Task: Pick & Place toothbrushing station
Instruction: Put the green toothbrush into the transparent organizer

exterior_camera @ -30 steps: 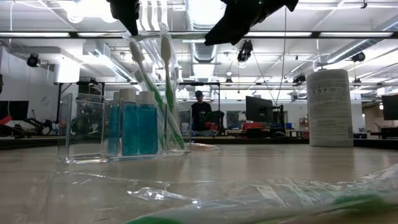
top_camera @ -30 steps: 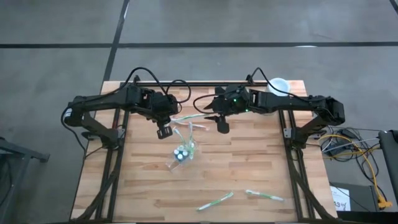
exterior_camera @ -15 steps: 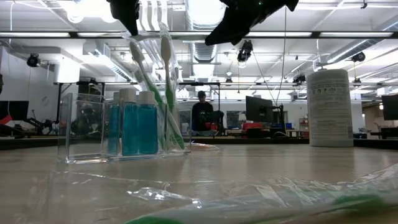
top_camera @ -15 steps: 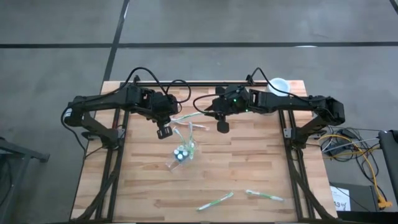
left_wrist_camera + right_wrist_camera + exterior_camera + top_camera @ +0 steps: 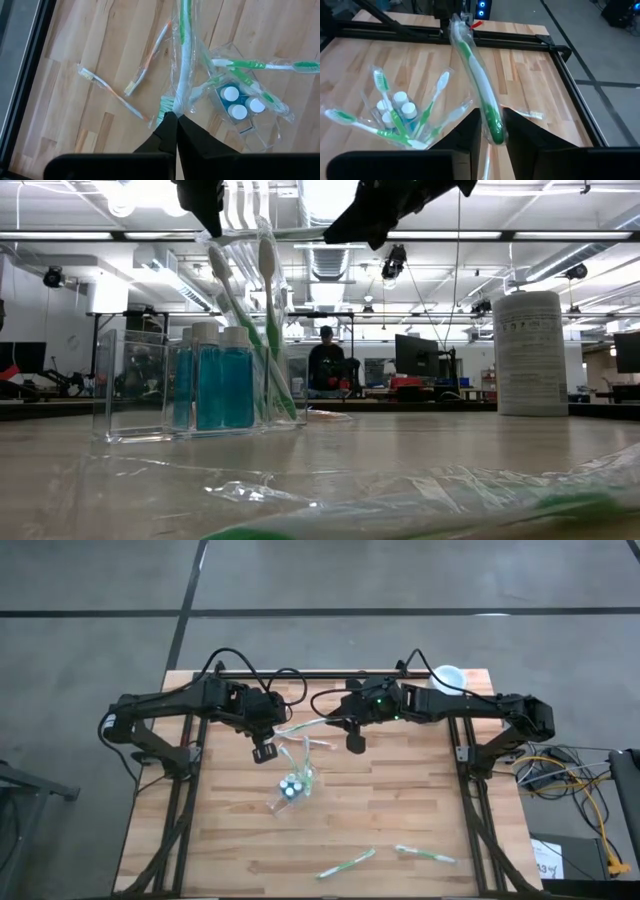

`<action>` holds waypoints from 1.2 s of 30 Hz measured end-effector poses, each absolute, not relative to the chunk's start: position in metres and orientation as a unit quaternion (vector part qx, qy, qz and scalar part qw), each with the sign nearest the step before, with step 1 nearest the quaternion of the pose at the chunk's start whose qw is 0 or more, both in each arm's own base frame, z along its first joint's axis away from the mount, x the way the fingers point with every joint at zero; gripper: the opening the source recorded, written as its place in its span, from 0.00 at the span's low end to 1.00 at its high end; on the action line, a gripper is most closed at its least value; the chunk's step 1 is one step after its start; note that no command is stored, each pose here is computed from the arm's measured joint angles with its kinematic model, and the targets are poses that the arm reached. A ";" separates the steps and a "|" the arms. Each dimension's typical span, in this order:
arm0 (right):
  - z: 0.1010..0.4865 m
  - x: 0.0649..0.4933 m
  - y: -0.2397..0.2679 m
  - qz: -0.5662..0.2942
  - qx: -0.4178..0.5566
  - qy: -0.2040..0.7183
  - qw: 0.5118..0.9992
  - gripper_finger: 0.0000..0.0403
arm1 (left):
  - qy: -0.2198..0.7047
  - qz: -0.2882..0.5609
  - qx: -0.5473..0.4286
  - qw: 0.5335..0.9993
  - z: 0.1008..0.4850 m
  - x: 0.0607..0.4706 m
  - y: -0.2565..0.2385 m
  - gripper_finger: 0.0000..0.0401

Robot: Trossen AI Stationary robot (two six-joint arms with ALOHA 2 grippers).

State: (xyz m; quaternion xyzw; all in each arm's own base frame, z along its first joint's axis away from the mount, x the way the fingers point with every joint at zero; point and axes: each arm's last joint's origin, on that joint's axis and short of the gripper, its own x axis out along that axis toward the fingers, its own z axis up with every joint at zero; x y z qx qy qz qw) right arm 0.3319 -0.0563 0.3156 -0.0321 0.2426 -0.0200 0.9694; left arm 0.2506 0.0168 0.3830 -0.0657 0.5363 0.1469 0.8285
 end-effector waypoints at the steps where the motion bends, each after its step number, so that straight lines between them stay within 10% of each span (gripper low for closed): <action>1: 0.316 0.332 -0.056 -0.019 -0.037 0.243 0.969 0.19 | 0.536 0.147 -0.066 0.829 0.383 0.251 0.017 0.02; 36: 0.316 0.332 -0.055 -0.012 -0.051 0.243 0.969 0.06 | 0.529 0.154 -0.077 0.831 0.384 0.252 0.016 0.13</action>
